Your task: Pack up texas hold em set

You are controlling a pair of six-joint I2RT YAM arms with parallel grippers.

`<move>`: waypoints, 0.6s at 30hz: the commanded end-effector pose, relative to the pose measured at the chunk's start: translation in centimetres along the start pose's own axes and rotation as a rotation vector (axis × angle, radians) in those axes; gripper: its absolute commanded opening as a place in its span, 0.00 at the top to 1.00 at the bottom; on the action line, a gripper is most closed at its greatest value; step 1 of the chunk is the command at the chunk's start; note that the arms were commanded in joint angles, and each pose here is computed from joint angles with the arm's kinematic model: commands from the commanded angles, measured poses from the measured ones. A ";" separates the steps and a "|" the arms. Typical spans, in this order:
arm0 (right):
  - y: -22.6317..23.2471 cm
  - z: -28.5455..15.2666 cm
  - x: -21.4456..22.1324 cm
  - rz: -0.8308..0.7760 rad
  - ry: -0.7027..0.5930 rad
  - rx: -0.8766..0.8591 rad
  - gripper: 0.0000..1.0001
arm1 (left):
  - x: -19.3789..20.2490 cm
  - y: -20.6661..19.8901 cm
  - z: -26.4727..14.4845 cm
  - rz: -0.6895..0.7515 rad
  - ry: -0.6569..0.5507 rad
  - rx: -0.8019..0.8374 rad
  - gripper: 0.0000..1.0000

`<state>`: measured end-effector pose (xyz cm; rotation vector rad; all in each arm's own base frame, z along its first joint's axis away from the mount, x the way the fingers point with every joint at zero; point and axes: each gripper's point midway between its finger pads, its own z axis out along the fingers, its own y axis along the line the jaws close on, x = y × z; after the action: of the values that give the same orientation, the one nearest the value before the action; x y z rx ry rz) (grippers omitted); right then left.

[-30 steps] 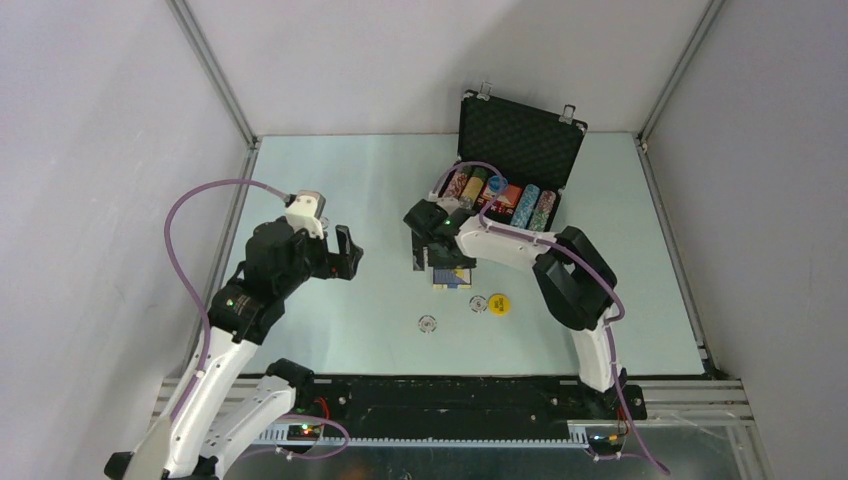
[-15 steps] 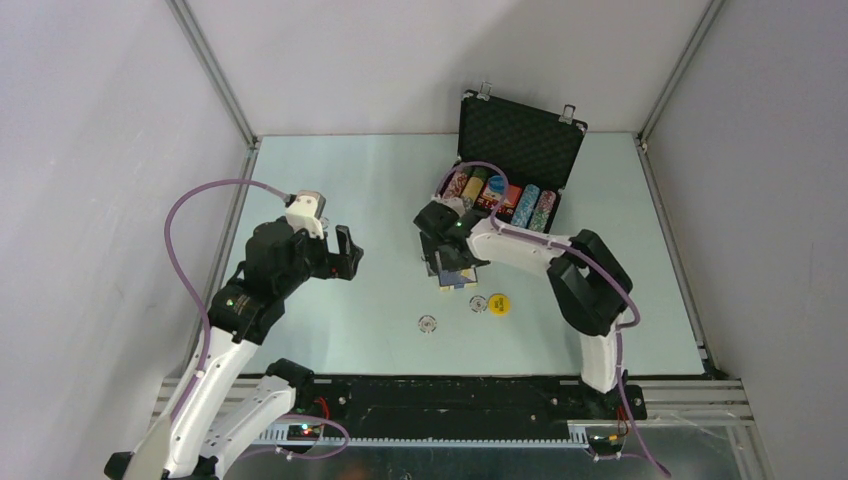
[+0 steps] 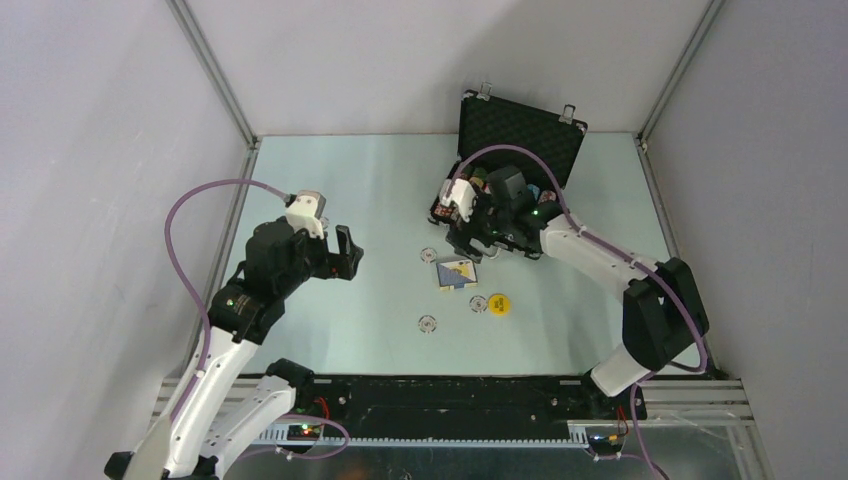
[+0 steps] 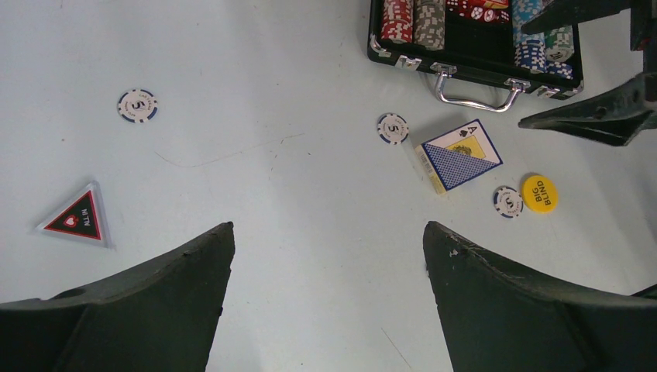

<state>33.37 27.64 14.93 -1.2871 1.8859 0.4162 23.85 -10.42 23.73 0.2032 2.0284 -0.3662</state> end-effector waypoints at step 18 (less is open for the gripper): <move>3.8 6.2 5.9 -0.610 0.068 -0.463 0.01 | -0.5 -0.1 0.1 0.014 -0.028 0.012 0.04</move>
<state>30.41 28.70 5.34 -2.0681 1.4840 0.5788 23.85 -10.42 23.73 0.2032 2.0284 -0.3662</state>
